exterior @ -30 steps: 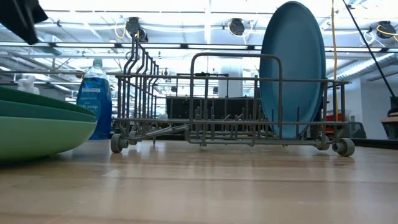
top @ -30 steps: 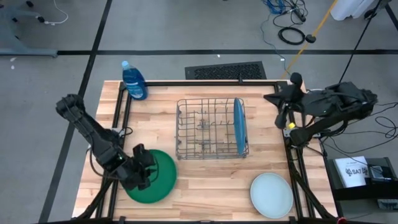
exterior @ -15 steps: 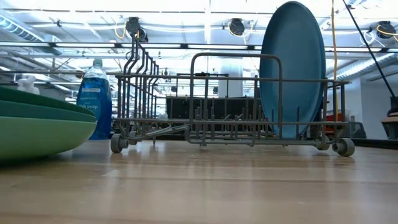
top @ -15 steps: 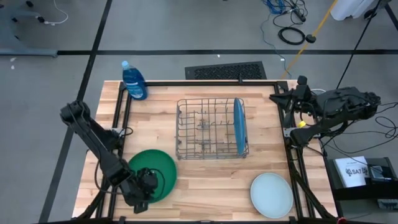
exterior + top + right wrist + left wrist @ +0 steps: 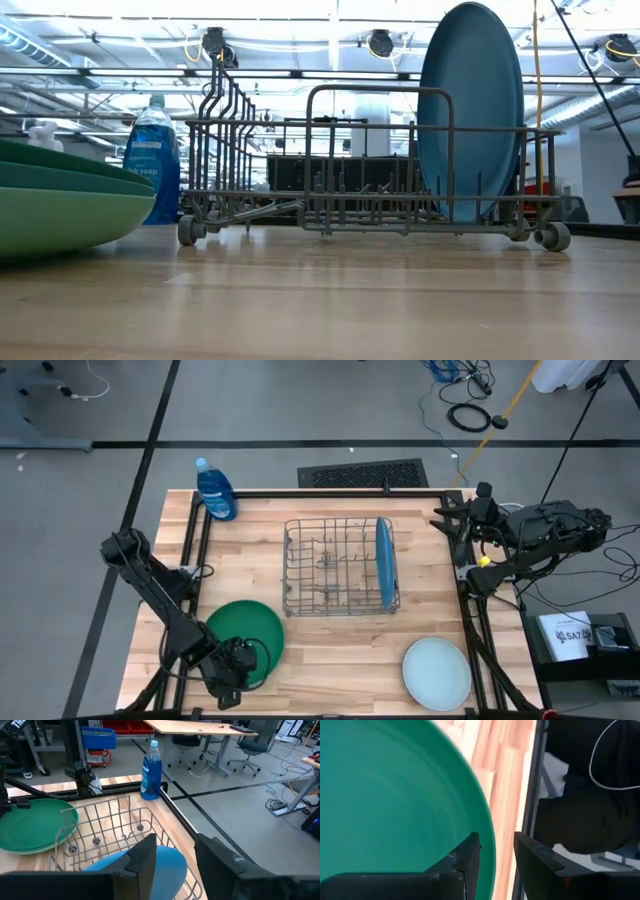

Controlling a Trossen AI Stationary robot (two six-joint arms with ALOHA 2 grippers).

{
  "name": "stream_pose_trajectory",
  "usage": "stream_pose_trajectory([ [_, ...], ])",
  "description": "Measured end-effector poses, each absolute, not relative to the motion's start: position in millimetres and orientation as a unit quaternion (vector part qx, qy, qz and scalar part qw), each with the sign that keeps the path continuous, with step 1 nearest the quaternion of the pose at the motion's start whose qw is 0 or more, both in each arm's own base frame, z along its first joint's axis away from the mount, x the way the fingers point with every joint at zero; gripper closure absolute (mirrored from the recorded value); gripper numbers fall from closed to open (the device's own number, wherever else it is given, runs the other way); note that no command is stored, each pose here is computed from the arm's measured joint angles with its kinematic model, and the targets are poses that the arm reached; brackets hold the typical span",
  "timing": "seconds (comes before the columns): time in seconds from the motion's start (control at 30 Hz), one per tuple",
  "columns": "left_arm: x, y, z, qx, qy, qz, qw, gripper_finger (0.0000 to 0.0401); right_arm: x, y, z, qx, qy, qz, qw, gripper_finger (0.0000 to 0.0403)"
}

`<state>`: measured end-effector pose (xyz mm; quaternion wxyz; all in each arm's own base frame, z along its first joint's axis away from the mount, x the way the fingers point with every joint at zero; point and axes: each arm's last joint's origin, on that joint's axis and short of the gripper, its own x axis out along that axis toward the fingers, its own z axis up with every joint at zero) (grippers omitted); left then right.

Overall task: Sort dishes
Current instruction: Put the dark green plate into the dish rack

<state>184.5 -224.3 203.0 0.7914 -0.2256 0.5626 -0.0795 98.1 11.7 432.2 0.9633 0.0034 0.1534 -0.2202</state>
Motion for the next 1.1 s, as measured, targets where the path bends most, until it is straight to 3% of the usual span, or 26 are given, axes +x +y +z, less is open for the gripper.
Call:
stream_pose_trajectory([
  [1.1, 186.9, -229.9, 177.3, -0.189, 0.609, -0.07, 0.767, 0.028, 99.6, 12.2, 435.9, 0.0, 0.138, -0.217, 0.966, 0.0273],
])
